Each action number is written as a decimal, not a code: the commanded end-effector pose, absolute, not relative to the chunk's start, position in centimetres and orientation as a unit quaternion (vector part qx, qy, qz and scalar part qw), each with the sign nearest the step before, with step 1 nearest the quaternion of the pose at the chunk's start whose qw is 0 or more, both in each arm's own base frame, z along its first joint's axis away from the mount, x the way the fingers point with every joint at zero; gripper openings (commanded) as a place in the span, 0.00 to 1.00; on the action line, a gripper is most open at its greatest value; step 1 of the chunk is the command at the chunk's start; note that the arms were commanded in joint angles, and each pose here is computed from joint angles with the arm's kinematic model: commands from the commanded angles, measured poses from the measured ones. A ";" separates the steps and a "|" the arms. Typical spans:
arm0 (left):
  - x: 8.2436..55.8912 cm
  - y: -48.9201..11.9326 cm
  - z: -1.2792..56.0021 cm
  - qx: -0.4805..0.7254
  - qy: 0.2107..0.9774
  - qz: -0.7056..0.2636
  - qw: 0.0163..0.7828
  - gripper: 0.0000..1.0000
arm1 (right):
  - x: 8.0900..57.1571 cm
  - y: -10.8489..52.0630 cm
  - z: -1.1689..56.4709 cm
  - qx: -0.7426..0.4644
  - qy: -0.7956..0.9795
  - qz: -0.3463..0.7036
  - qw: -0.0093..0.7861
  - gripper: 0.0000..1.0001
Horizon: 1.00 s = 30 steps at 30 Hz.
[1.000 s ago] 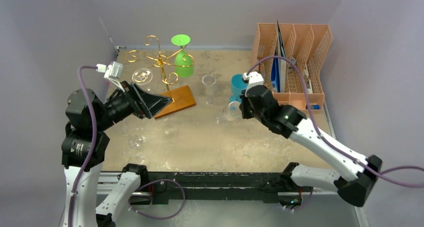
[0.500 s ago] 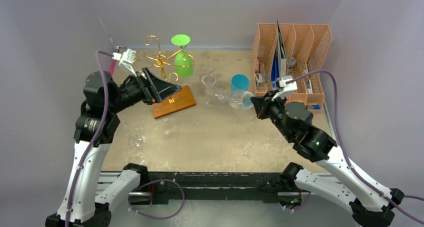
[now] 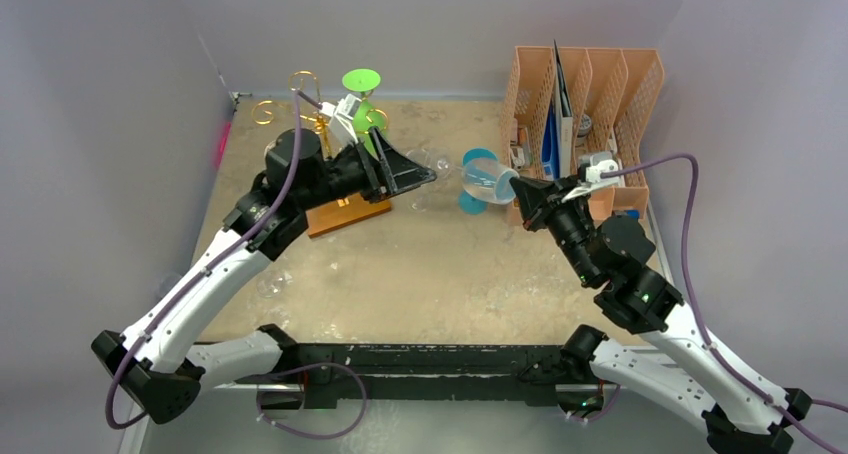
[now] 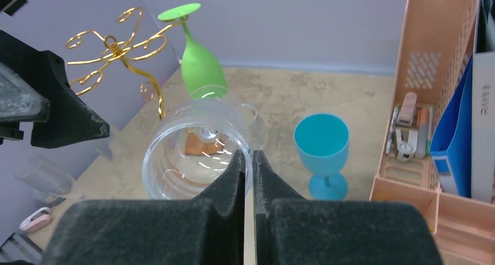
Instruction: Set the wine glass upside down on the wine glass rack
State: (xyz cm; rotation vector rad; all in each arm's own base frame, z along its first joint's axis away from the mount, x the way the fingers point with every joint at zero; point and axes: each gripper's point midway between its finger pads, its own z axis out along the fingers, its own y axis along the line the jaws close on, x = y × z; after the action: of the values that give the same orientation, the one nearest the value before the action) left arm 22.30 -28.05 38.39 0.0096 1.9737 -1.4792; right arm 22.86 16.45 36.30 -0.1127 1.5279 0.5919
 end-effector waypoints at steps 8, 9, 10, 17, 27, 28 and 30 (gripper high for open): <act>26.0 -31.2 43.6 -0.187 0.674 -0.637 0.325 0.60 | 21.3 16.0 44.6 -0.075 0.555 0.299 0.773 0.00; 26.2 -31.9 43.4 -0.189 0.679 -0.638 0.311 0.60 | 21.1 16.1 45.1 -0.077 0.549 0.303 0.775 0.00; 26.2 -32.5 43.6 -0.189 0.679 -0.643 0.299 0.60 | 21.0 16.1 45.5 -0.079 0.544 0.307 0.777 0.00; 27.2 -34.3 43.5 -0.201 0.670 -0.651 0.294 0.48 | 20.1 16.8 47.3 -0.094 0.513 0.334 0.785 0.00; 25.3 -33.4 46.4 -0.194 0.640 -0.685 0.287 0.34 | 19.9 18.1 47.5 -0.116 0.505 0.352 0.780 0.00; 25.3 -33.4 46.5 -0.196 0.640 -0.686 0.286 0.33 | 19.9 18.2 47.5 -0.117 0.503 0.354 0.779 0.00; 25.2 -33.4 46.6 -0.197 0.638 -0.689 0.283 0.27 | 19.8 18.5 47.5 -0.122 0.502 0.358 0.778 0.00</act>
State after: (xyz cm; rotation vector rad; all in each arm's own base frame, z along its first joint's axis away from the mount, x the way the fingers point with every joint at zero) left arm 26.82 -33.91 42.58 -0.5566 1.8115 -1.7176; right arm 21.26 18.37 43.41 -0.2639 1.2180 0.6954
